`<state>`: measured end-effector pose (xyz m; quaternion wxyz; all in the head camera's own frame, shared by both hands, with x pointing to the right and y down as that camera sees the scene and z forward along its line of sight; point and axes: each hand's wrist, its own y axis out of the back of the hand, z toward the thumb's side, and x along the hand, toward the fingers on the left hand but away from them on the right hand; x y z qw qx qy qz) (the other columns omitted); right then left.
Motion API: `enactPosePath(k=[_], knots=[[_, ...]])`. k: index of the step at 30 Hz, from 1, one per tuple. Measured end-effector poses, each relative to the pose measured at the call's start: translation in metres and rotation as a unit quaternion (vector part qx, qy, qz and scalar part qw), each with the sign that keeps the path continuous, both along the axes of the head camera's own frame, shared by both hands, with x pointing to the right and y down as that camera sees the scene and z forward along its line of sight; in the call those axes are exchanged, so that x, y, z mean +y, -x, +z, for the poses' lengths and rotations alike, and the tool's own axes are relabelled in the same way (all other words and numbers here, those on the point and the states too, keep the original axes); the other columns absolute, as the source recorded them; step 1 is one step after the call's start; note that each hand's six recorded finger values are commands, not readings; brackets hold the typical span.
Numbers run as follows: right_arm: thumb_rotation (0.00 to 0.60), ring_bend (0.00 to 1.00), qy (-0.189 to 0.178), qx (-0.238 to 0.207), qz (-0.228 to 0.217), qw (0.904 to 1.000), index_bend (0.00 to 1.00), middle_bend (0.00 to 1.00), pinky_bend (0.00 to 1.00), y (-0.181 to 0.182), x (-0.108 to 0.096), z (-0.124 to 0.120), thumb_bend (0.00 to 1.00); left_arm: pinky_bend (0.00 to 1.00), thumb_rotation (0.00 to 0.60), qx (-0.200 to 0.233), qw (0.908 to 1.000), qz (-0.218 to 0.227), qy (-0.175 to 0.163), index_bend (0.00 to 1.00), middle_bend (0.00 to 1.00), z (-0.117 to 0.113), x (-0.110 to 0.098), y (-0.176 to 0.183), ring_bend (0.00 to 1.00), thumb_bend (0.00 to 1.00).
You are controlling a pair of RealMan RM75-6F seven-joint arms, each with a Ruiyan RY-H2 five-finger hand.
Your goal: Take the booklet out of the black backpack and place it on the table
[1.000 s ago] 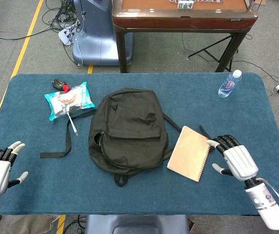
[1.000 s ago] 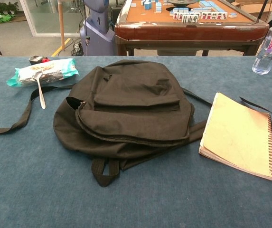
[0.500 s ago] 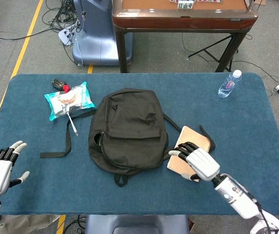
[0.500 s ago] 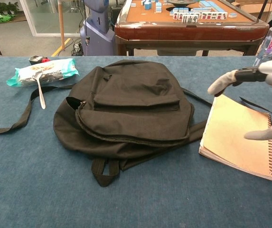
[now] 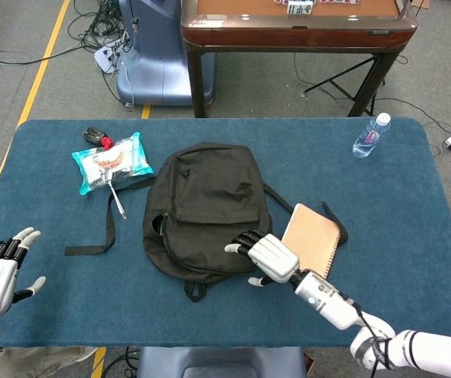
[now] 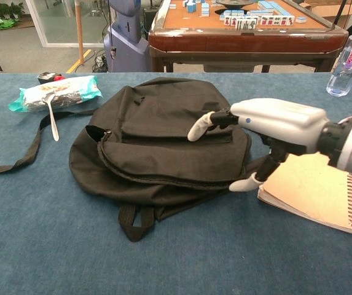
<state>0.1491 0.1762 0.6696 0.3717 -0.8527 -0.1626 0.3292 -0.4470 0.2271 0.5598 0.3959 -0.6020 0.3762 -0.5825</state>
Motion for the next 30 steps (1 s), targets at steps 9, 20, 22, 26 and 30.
enactPosePath(k=[9,20,22,26,30], knots=[[0.600,0.10,0.011,-0.007,-0.003,0.9999,0.10,0.09,0.19,0.040,0.001,0.023,0.04,0.21,0.600,-0.001,1.0000,-0.005,0.002,0.21,0.16,0.001,0.002,0.004,0.22,0.20],[0.600,0.09,-0.003,-0.001,0.010,0.9999,0.09,0.08,0.19,0.058,-0.008,0.040,0.04,0.21,0.600,0.001,1.0000,-0.007,0.005,0.21,0.16,0.002,0.002,0.007,0.22,0.20],[0.600,0.09,-0.004,-0.001,0.018,0.9998,0.09,0.08,0.19,0.059,-0.015,0.040,0.04,0.21,0.600,0.001,1.0000,-0.008,0.005,0.21,0.16,0.003,0.002,0.008,0.22,0.20],[0.600,0.09,-0.002,-0.001,0.031,0.9995,0.09,0.08,0.19,0.059,-0.026,0.039,0.04,0.21,0.600,0.002,1.0000,-0.008,0.006,0.21,0.16,0.003,0.002,0.007,0.22,0.20],[0.600,0.09,-0.002,-0.001,0.041,0.9992,0.09,0.09,0.19,0.057,-0.039,0.035,0.04,0.21,0.600,0.002,1.0000,-0.006,0.007,0.21,0.16,0.004,0.002,0.006,0.22,0.20]])
